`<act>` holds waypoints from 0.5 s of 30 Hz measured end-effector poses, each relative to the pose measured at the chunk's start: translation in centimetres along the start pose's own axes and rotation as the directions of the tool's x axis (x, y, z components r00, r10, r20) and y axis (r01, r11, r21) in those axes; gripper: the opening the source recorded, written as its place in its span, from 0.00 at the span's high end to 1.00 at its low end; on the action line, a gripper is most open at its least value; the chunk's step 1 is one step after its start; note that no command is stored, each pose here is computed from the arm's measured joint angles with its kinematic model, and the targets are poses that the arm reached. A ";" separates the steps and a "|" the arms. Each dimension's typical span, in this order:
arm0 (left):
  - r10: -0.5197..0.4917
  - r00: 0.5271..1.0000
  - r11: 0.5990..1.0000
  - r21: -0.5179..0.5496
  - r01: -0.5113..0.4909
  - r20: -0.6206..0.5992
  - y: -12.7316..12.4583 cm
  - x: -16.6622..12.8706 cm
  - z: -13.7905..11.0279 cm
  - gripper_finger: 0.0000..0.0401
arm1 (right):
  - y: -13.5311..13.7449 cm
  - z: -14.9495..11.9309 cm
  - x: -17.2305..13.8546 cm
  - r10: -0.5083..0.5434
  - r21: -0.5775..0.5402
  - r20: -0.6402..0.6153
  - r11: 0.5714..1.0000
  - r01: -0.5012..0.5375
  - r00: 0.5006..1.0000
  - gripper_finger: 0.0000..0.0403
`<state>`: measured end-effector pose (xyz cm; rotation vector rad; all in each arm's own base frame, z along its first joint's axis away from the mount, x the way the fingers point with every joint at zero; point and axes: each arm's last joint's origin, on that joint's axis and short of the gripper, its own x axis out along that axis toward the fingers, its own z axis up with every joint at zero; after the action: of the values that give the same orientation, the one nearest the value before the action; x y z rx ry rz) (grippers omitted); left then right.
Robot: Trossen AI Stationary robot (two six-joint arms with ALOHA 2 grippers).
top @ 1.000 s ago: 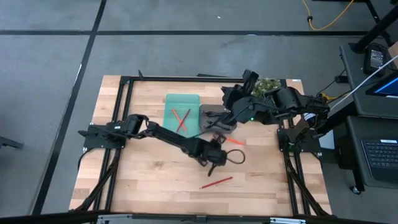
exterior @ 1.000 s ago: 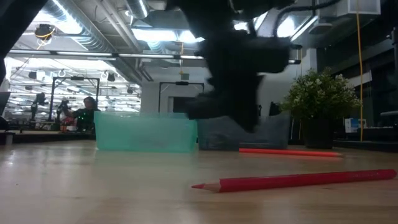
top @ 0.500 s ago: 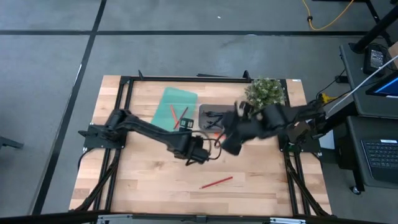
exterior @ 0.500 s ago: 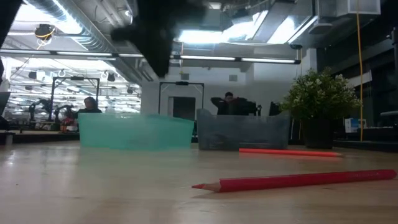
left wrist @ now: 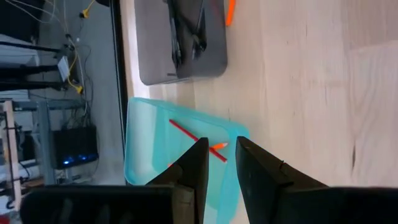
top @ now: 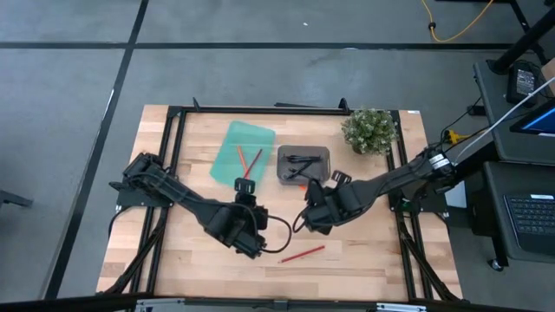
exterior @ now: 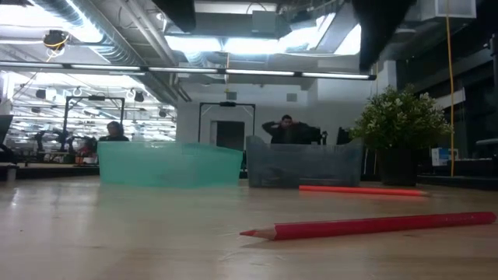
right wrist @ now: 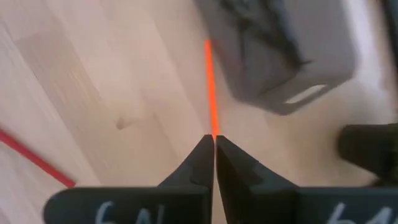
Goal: Sort pens & pencils
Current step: Put the orange colored pencil into the green bin
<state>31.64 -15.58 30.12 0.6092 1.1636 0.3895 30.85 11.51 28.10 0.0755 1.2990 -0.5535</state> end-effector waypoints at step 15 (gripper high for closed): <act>0.109 0.960 0.991 -0.047 -0.125 -0.258 2.5 4.6 -3.8 0.81 | 0.5 -4.4 9.7 0.041 0.023 -0.178 0.999 -0.037 0.983 0.95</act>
<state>29.79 -10.03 27.33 0.5860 1.3592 0.6181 28.74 10.16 17.72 0.1700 1.4637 -0.5355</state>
